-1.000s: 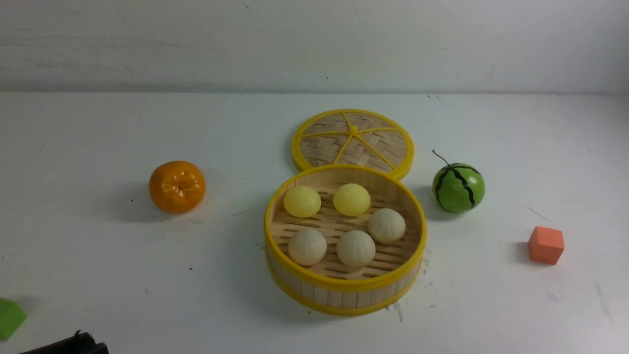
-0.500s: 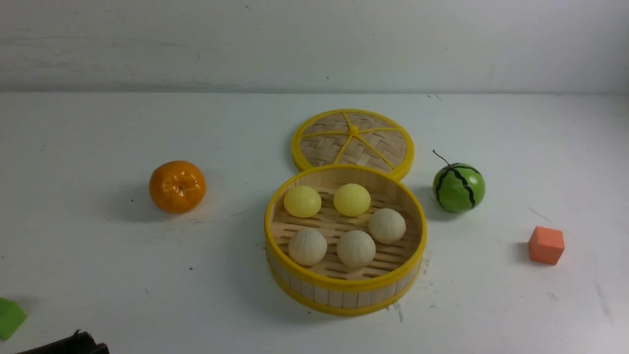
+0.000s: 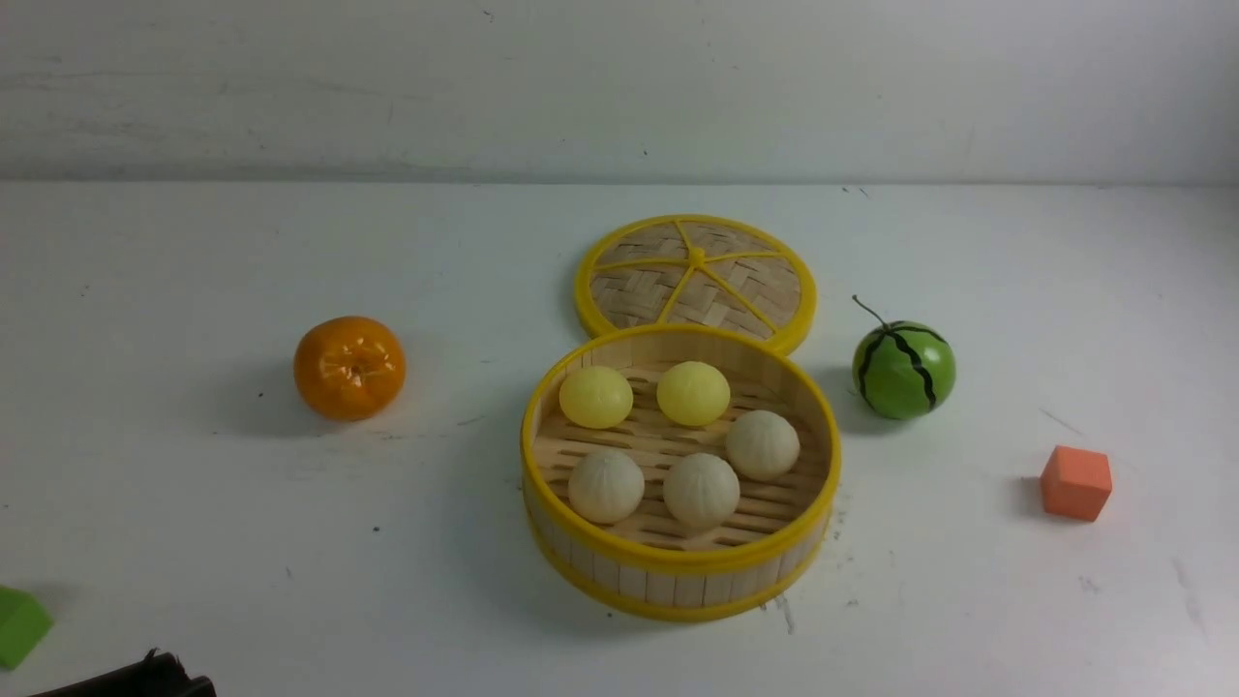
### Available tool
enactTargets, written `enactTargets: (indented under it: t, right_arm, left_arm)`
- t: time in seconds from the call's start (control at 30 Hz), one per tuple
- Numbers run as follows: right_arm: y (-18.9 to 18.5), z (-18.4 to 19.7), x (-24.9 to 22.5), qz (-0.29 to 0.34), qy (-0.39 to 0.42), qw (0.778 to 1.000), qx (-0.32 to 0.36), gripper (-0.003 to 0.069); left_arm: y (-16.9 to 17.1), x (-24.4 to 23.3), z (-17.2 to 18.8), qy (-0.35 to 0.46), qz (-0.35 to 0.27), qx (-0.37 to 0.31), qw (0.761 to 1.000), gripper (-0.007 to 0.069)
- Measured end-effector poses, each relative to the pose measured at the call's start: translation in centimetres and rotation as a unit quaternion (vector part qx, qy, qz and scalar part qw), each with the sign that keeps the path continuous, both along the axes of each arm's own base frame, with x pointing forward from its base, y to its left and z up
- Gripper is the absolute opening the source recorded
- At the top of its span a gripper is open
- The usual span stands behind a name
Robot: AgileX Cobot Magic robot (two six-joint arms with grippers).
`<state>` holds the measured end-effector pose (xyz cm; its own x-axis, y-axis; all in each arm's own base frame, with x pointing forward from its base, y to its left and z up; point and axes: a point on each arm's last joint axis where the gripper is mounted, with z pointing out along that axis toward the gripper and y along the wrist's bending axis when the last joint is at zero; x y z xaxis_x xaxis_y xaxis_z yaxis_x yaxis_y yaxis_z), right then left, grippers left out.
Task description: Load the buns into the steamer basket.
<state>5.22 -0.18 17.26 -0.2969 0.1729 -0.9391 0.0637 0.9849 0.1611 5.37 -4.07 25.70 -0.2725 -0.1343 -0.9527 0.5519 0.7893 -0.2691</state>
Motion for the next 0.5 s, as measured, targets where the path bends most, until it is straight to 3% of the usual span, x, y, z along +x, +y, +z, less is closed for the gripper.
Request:
enactTargets:
  t: [0.37,0.5]
  right_arm:
    - [0.0,0.0,0.0,0.000,0.000,1.000,0.000,0.0010]
    - [0.0,0.0,0.0,0.000,0.000,1.000,0.000,0.0013]
  left_arm:
    - [0.1,0.1,-0.5,-0.014,0.005,0.025,1.000,0.0190]
    - [0.5,0.4,-1.7,0.001,0.050,-0.001,0.999,0.0175]
